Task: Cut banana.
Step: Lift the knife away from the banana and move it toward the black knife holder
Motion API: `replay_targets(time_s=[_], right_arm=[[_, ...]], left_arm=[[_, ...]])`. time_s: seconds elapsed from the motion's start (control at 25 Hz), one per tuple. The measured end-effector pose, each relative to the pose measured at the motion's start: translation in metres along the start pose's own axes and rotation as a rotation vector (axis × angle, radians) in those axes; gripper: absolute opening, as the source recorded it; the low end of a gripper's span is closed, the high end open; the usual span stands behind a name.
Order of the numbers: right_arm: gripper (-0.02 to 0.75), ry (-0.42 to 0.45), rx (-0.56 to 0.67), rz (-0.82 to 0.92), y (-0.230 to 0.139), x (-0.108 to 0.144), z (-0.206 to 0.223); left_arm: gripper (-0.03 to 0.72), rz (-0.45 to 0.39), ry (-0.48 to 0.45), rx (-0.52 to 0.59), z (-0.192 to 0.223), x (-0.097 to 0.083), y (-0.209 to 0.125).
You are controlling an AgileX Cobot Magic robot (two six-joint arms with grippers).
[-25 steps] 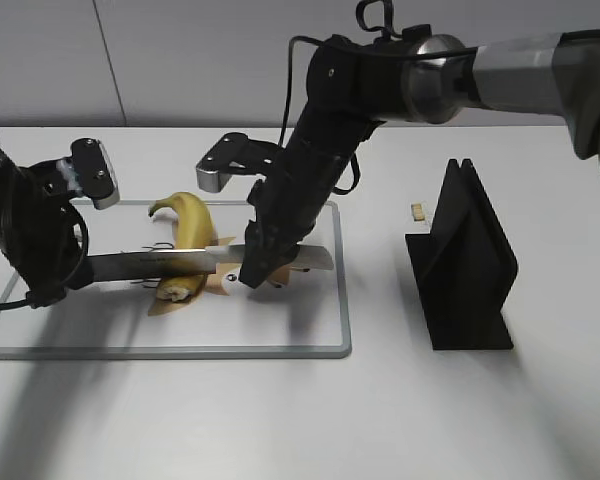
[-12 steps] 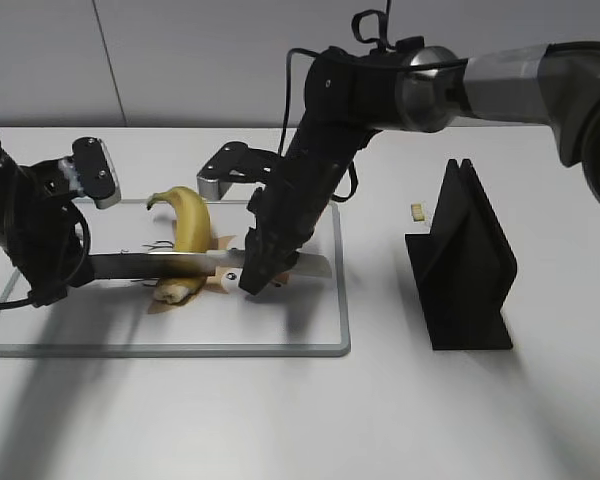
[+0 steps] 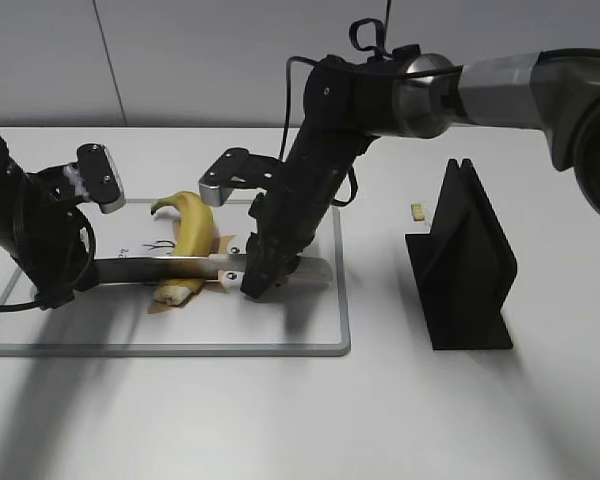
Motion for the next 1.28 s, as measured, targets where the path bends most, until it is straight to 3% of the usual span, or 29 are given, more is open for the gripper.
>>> replay_targets(time_s=[0.36,0.6,0.72,1.0,1.28], right_arm=[[0.238,0.036,0.014,-0.004,0.003,0.001,-0.004],[0.237,0.109,0.052,-0.024,0.008,0.003,-0.008],[0.237,0.108,0.061,-0.035,0.011,0.001,-0.012],[0.237,0.052,0.059,-0.076,0.020,-0.002,-0.029],[0.237,0.005,0.014,-0.102,0.032,0.005,-0.060]], left_arm=[[0.077,0.001,-0.013,0.000,-0.003,0.000,0.002],[0.073,-0.014,-0.157,0.045,-0.012,-0.003,0.008],[0.065,-0.019,-0.183,0.052,-0.015,-0.003,0.011],[0.054,-0.029,-0.169,0.029,-0.022,-0.001,0.015],[0.052,0.010,-0.072,-0.033,-0.062,0.000,0.022]])
Point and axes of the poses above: a point on each arm's last joint axis where the gripper is mounted, z pointing out along that axis toward the gripper, x along the wrist's bending axis when the last joint is at zero, y = z × x, the point moved 1 cm from there along z, pointing out along that axis toward the gripper, and after that the axes turned 6 degrees about -z, right-handed, at the moved point
